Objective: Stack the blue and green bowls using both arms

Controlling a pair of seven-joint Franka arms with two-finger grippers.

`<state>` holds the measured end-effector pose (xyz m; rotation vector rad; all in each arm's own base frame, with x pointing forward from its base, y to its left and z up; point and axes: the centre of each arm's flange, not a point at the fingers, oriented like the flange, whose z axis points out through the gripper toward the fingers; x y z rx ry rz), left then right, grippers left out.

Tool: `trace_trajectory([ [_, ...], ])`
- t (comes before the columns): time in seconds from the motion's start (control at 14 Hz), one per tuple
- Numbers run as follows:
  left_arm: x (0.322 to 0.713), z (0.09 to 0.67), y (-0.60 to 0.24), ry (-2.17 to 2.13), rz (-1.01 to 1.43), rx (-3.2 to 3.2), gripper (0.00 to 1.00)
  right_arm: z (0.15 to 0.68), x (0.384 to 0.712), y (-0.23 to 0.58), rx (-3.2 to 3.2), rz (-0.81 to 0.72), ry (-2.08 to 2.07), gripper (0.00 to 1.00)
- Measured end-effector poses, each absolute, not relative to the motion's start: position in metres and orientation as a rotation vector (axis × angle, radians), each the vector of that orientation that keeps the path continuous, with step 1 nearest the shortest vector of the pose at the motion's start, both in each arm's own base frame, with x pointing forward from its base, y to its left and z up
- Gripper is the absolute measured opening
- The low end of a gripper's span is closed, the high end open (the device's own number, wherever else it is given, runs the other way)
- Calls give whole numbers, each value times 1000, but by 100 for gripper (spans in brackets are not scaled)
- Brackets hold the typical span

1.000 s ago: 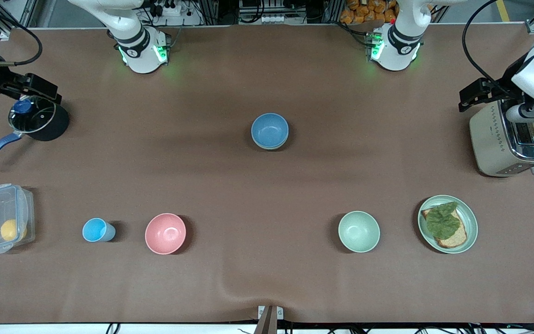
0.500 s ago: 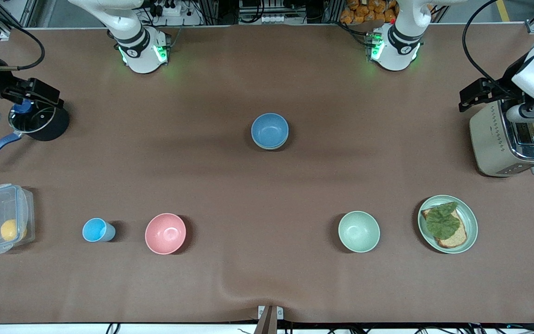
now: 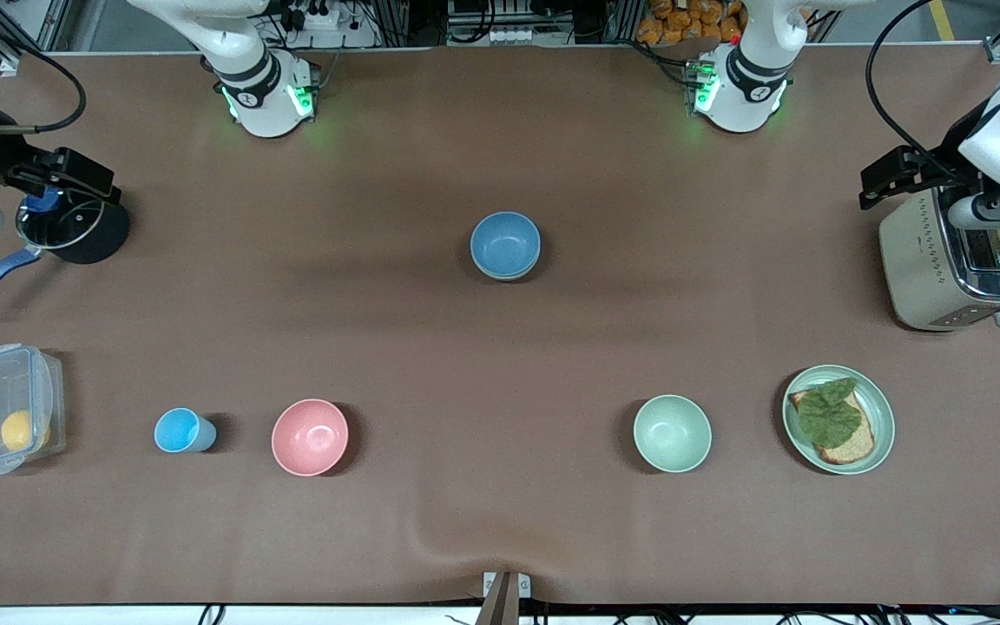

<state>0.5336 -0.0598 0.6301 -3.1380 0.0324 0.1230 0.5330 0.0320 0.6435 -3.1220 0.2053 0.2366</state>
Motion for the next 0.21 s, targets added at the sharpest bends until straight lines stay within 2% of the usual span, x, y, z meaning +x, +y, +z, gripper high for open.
trace_trajectory([
  [0.21, 534, 630, -60, 32, 123, -3138, 100, 644, 533, 33, -3122, 236, 203, 100],
])
